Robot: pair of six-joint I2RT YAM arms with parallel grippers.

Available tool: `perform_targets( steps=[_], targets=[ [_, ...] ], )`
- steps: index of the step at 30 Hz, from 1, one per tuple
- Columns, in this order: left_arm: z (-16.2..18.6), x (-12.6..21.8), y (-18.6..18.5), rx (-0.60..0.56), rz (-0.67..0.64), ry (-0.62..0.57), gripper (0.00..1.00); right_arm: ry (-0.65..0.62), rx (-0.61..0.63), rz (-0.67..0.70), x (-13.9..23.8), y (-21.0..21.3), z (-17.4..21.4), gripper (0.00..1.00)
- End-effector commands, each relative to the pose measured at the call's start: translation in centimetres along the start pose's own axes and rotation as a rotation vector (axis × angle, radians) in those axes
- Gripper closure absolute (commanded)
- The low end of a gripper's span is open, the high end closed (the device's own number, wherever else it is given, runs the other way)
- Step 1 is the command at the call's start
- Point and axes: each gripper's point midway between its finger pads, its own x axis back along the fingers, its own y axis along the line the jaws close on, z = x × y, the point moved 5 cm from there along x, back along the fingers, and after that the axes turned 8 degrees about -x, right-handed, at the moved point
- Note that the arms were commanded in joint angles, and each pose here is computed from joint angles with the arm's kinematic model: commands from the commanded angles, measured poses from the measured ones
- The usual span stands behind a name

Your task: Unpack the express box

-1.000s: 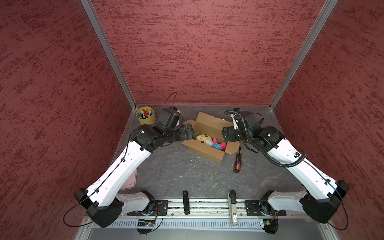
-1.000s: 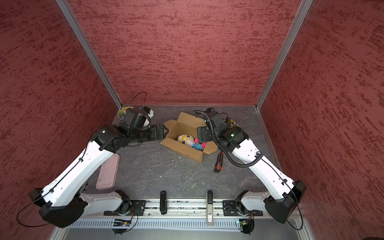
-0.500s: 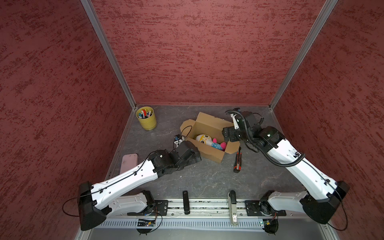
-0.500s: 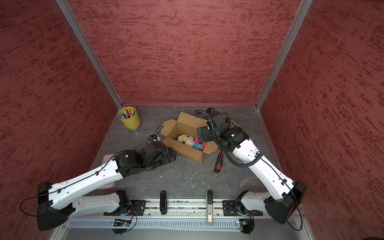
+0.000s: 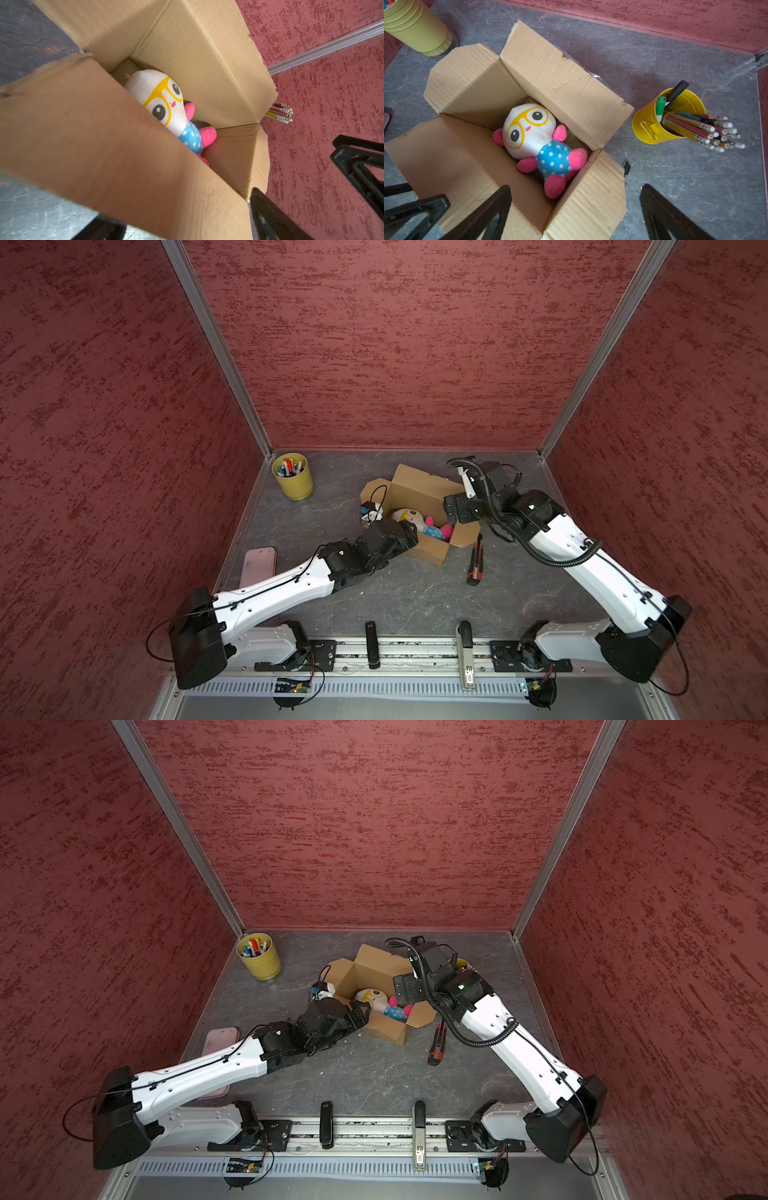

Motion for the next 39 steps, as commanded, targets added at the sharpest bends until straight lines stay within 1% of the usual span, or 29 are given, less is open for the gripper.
perform_targets(
  steps=[1, 6, 9, 11, 14, 21, 26, 33, 39],
  targets=[
    [-0.6, -0.8, -0.1, 0.025, 0.024, -0.023, 0.19, -0.020, 0.005, -0.029, 0.5, 0.4, -1.0, 0.01],
    [-1.6, -1.4, 1.1, 0.042, 0.006, -0.050, 0.30, -0.003, 0.014, -0.045, 0.3, 0.7, -1.0, 0.01],
    [-2.4, -1.7, 1.7, 0.049, 0.006, -0.054, 0.42, 0.012, 0.020, -0.059, 0.3, 1.0, -1.1, 0.03],
    [-2.7, -1.9, 1.9, 0.054, 0.018, -0.053, 0.51, 0.028, 0.021, -0.079, 0.2, 1.3, -1.1, 0.06],
    [-3.0, -2.3, 2.4, 0.051, 0.022, -0.038, 0.60, 0.056, 0.021, -0.112, -0.2, 2.0, -1.1, 0.11],
    [-3.6, -2.6, 3.9, 0.053, 0.051, -0.001, 0.74, 0.097, -0.015, -0.124, -0.9, 2.5, -1.0, 0.19],
    [-4.6, -2.0, 5.3, 0.055, 0.079, 0.013, 0.77, 0.121, -0.031, -0.171, -0.6, 3.6, -0.8, 0.23],
    [-6.9, -0.8, 6.9, 0.056, 0.146, 0.020, 0.77, 0.200, 0.005, -0.178, -2.1, 6.8, -0.1, 0.24],
    [-7.9, -1.1, 7.4, 0.038, 0.231, 0.105, 0.77, 0.280, 0.029, -0.153, -4.5, 9.2, 0.9, 0.24]
  ],
)
